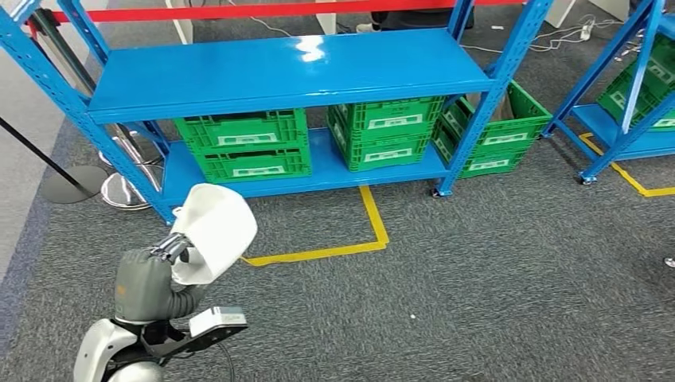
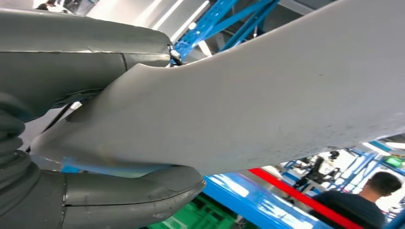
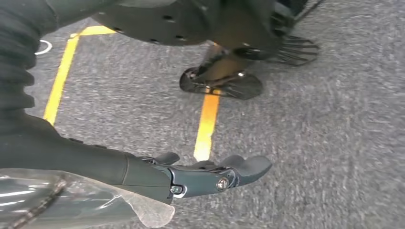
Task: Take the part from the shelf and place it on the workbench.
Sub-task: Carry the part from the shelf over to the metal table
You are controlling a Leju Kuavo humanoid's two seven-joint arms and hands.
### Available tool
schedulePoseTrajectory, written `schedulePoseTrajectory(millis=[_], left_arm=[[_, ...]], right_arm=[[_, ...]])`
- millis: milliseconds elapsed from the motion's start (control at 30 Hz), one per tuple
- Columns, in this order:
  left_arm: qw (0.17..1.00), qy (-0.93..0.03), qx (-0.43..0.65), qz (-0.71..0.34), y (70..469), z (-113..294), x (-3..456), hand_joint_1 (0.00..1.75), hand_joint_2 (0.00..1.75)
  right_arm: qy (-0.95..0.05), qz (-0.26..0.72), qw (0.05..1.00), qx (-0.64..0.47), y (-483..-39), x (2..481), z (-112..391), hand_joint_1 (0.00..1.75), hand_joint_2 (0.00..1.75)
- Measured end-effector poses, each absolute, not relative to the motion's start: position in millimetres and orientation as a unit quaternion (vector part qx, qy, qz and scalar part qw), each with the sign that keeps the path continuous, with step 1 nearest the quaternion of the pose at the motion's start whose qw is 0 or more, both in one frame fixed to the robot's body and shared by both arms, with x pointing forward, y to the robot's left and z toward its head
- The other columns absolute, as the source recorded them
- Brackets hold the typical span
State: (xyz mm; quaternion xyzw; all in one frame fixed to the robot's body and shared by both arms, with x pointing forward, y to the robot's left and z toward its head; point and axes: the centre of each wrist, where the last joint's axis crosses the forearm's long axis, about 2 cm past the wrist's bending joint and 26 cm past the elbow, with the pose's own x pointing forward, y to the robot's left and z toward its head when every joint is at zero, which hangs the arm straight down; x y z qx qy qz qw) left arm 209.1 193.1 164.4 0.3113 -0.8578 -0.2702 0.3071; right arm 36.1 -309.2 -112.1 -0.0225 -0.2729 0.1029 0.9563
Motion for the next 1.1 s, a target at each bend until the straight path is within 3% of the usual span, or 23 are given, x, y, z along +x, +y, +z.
schedulePoseTrajectory(millis=[1100], left_arm=[[0.32, -0.867, 0.277, -0.263, 179, 157, 191, 1.75, 1.75]], right_arm=[[-0.271, 0.047, 0.961, -0.011, -304, 28, -113, 0.0, 1.75]])
